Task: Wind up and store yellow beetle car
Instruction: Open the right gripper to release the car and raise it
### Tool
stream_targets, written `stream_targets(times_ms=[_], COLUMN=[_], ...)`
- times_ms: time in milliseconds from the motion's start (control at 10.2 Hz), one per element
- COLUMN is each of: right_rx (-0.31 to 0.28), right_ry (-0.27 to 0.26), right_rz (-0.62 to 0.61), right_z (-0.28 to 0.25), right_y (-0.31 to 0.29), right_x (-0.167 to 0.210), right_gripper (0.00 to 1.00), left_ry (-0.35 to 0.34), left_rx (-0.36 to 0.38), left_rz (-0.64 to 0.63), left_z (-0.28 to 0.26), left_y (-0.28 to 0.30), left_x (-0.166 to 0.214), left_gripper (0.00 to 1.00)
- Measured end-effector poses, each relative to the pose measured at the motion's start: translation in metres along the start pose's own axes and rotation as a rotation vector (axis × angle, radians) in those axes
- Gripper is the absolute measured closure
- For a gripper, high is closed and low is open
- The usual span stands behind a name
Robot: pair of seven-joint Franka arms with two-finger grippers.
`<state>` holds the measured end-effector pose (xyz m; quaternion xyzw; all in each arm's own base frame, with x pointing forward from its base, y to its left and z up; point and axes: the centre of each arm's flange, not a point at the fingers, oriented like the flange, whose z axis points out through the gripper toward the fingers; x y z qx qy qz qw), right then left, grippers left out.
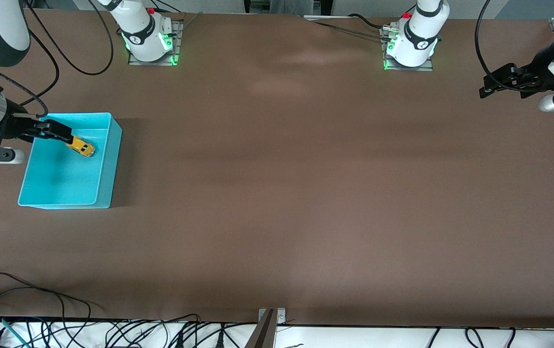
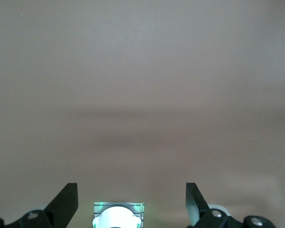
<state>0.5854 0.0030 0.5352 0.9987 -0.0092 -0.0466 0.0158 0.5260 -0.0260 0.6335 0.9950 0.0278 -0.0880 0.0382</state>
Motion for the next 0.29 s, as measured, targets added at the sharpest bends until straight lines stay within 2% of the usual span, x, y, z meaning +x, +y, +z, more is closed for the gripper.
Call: stream_targets(times_ms=[294], right_rx=[-0.001], right_ry=[0.014], right_rz=[0.001], right_z=[-0.0032], right_y=[-0.0001], right_x=[-0.003], right_gripper=[0.0], left_ry=[0.0], left_rx=[0.0], left_rz=[0.0], left_z=[0.0002], left_y=[0.0], left_x=[0.0001], left_gripper=[0.0])
